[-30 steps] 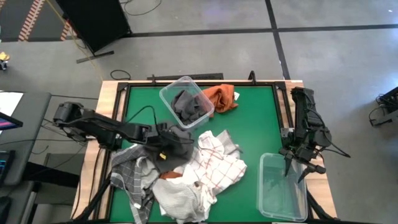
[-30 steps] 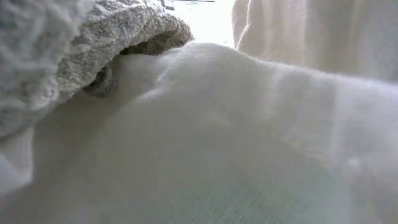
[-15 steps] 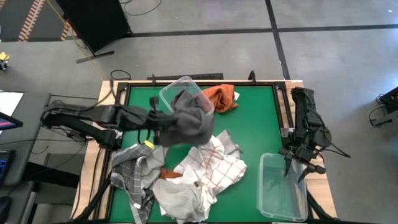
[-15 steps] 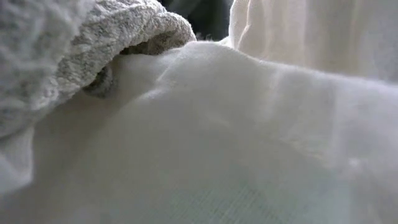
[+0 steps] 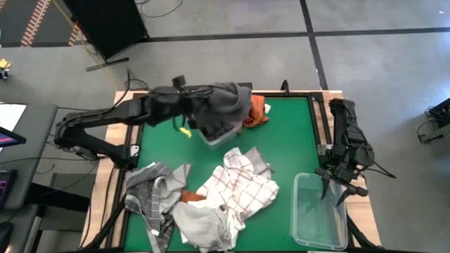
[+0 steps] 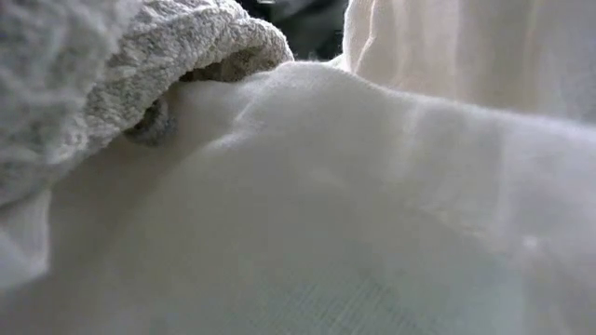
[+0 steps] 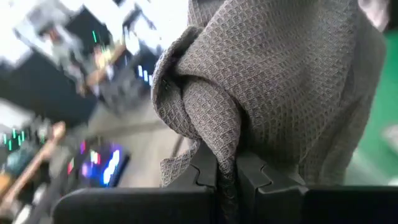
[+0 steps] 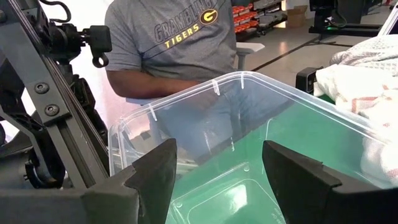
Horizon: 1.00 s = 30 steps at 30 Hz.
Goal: Sort towels by color in basket
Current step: Put the gray towel into the top transparent bin
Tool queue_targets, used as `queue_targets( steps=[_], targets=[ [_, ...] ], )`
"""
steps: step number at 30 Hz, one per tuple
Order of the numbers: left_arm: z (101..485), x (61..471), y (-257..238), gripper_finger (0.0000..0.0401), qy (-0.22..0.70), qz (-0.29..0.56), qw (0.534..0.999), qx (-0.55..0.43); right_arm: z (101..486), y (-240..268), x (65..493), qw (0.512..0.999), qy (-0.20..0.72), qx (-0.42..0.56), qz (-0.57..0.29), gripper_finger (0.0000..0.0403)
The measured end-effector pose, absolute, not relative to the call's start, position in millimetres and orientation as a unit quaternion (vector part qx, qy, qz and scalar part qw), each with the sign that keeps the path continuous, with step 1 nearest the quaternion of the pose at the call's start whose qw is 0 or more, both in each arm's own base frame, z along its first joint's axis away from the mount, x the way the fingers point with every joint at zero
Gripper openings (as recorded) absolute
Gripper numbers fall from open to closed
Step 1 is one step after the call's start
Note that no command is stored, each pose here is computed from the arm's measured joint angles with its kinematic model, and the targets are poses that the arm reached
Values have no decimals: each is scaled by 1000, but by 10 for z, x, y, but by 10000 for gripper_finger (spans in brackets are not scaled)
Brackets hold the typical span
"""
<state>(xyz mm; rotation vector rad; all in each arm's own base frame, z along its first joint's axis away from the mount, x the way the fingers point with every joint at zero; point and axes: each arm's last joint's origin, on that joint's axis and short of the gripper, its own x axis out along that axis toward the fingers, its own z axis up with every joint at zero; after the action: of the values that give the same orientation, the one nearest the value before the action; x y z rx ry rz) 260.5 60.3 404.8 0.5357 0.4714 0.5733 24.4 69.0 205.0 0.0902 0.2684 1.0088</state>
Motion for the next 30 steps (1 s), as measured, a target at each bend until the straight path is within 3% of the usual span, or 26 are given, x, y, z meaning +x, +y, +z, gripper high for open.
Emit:
queue_targets(
  steps=[12, 22, 30],
  targets=[
    [3265, 3111, 1273, 7, 373, 210, 882, 197, 2049, 690, 244, 866, 129, 43, 481, 264],
    [2528, 3277, 1729, 9, 459, 188, 868, 29, 2049, 690, 244, 866, 129, 42, 481, 264],
    [2052, 3175, 1871, 12, 579, 144, 802, -26, 2044, 689, 244, 866, 130, 41, 481, 264]
  ],
)
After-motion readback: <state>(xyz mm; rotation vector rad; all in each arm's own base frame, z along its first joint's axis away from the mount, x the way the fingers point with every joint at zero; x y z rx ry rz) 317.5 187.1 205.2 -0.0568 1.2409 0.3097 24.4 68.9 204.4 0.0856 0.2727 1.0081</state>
